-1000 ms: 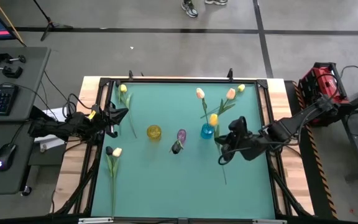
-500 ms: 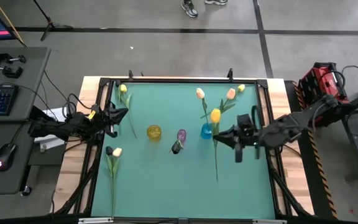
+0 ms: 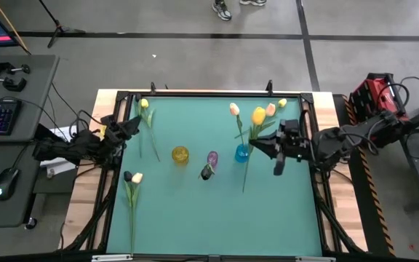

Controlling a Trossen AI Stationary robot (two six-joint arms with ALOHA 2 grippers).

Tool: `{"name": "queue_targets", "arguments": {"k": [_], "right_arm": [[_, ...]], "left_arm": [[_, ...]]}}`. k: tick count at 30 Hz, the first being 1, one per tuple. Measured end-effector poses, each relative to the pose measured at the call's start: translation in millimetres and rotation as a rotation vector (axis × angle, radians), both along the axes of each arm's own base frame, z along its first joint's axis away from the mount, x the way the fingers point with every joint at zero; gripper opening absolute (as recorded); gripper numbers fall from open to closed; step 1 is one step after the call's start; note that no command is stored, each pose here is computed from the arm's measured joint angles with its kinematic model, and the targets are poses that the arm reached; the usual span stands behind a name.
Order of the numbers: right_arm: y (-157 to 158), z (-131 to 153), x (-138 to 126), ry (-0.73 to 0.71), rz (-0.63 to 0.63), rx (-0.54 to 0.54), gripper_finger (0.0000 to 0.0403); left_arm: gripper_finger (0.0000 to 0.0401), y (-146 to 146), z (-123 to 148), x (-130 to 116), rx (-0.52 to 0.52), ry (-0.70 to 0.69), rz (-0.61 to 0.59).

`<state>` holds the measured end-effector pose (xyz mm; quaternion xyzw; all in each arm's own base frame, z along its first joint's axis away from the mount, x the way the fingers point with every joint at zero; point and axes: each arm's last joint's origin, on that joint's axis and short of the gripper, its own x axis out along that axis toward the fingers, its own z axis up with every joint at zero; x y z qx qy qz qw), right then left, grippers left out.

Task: Sort flowers into vase by color
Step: Put the bottom yellow tulip into the yellow flower vase

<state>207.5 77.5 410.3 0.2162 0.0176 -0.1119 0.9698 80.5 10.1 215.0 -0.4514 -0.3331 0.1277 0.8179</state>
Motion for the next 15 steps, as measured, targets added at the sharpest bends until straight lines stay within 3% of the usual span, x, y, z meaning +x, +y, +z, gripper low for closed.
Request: {"name": "queue_targets", "arguments": {"k": [3,7,15], "right_arm": [[-5,0,2,-0.003,-0.023,0.004,0.0000],[-11,2,5,-0.025,-0.037,0.012,0.0000],[-18,3,24,-0.085,-0.014,0.010,0.0000]], "left_arm": [[0.0012,-1,8,1,0.043,0.033,0.001],[0.0043,-2,36,4,0.187,0.120,0.048],[0.0126,-5,99,22,0.517,0.470,0.089]]}}
